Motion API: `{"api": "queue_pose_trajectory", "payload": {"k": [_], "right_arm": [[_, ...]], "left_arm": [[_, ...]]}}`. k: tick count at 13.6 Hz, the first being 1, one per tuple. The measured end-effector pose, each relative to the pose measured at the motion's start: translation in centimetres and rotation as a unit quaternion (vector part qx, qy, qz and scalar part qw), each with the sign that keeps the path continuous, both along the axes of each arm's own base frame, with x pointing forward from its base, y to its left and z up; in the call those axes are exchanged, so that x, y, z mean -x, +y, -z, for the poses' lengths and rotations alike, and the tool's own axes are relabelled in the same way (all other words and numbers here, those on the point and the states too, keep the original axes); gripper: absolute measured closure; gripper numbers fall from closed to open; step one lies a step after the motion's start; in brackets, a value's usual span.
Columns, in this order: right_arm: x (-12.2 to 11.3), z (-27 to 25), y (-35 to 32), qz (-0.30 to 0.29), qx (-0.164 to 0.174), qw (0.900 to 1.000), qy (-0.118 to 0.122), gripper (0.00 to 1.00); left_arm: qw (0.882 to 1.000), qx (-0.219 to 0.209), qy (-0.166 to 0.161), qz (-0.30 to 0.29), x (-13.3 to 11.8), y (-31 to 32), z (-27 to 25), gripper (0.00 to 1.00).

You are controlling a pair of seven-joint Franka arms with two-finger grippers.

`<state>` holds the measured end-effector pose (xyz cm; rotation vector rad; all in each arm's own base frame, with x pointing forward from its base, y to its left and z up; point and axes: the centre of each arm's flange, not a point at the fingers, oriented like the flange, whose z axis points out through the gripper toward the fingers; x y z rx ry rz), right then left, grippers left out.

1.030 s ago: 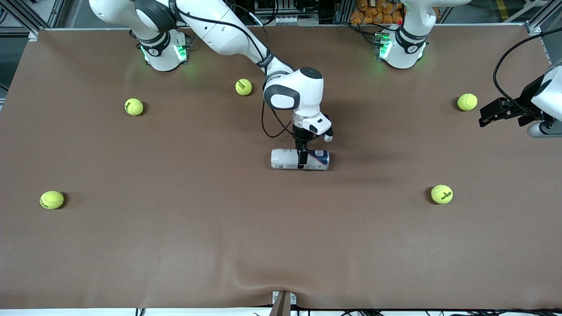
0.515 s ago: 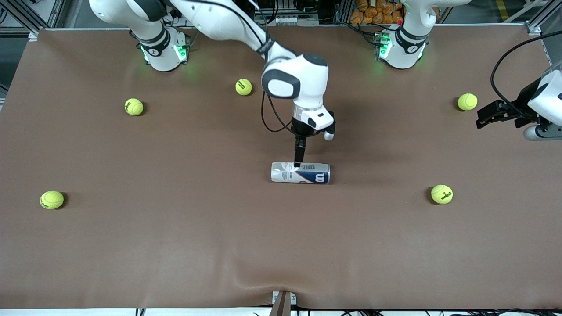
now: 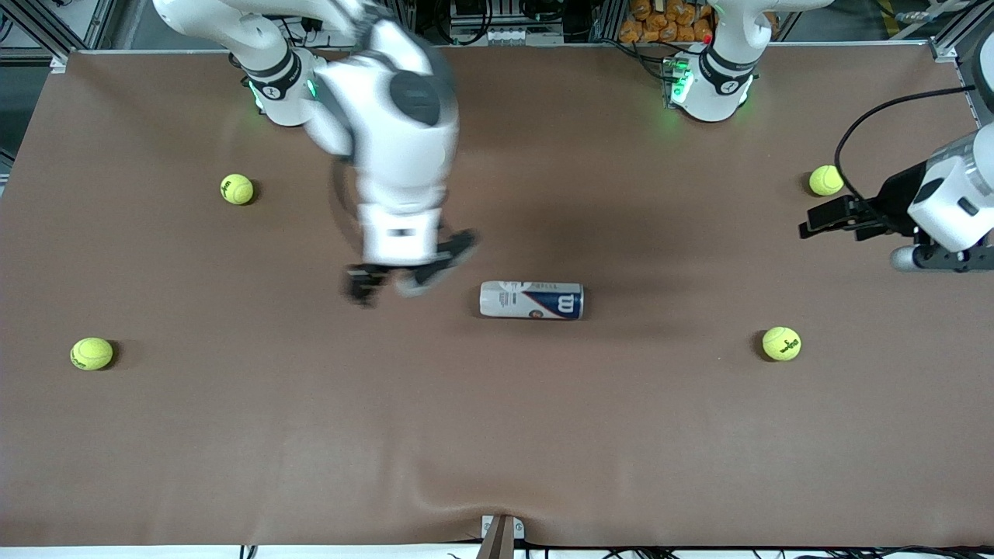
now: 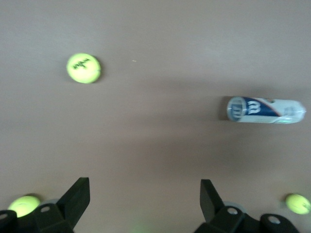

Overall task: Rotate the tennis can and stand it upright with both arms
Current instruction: 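Lay the can down sideways, open the right gripper and withdraw, then move the left gripper toward the can's end while the right gripper retracts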

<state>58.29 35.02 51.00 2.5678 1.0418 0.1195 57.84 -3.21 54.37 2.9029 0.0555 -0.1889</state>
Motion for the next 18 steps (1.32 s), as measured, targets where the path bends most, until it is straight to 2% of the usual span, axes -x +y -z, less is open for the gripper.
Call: {"api": "queue_pose_trajectory", "payload": {"k": [2,6,8,10,12,15,18], "right_arm": [[-0.1,-3.6,-5.6,0.077,0.014,0.997,0.006,0.0],[0.1,-9.0,-13.5,0.203,0.005,0.979,-0.023,0.0],[0.3,-11.0,-17.3,0.261,-0.018,0.965,-0.027,0.0],[0.6,-12.8,-21.5,0.305,-0.051,0.951,-0.016,0.0],[1.2,-14.2,-25.3,0.338,-0.067,0.939,-0.01,0.0],[2.3,-15.0,-29.6,0.379,-0.112,0.919,0.008,0.0],[3.4,-14.9,-33.7,0.412,-0.132,0.901,0.016,0.0]], "left_arm": [[0.999,0.03,0.019,-0.011,-0.3,0.0,1.9,0.0],[0.993,0.101,0.05,-0.035,-0.1,-0.5,4.3,0.0],[0.986,0.143,0.069,-0.054,0.3,-0.6,5.8,0.0],[0.978,0.174,0.085,-0.072,0.7,-0.5,7.4,0.0],[0.97,0.204,0.097,-0.093,1.0,-0.6,9.1,0.0],[0.962,0.233,0.098,-0.103,1.7,-1.1,11.4,0.0],[0.949,0.279,0.095,-0.112,2.8,-1.7,14.3,0.0]]}}
